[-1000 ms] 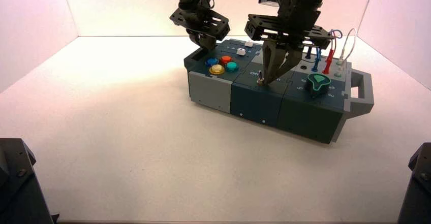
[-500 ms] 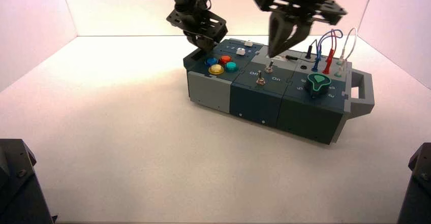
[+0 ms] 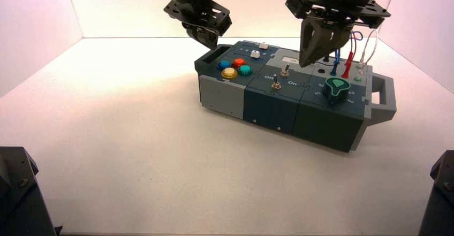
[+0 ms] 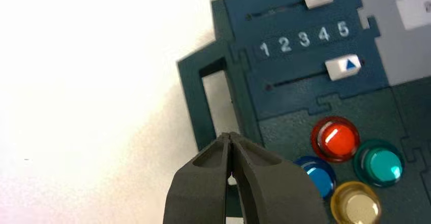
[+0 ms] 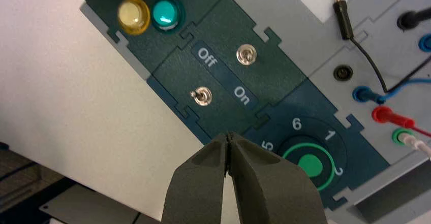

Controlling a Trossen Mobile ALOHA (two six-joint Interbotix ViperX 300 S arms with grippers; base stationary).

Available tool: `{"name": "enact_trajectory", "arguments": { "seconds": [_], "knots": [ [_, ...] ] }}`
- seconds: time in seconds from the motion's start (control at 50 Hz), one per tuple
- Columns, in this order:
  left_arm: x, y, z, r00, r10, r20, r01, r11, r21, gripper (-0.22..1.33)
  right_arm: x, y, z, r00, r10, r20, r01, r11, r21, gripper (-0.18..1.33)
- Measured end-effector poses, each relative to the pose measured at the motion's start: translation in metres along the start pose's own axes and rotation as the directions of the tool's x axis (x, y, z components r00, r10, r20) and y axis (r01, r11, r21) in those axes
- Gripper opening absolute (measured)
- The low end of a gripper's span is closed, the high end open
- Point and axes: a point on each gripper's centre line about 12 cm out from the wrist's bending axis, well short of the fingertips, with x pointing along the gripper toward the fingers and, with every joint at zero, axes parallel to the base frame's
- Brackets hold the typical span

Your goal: Flip the bottom switch off with the right gripper.

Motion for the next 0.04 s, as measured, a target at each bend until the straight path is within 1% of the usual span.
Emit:
{"name": "enact_trajectory", "arguments": {
  "seconds": [0.04],
  "knots": [
    [0.0,-0.0002,-0.0005,1.0,-0.001,-0.004,0.001,1.0,0.0,-0.16,-0.0004,-0.0004,-0.0015,1.0,-0.001,-0.001,0.001,1.0,0.0,-0.14]
  ]
}}
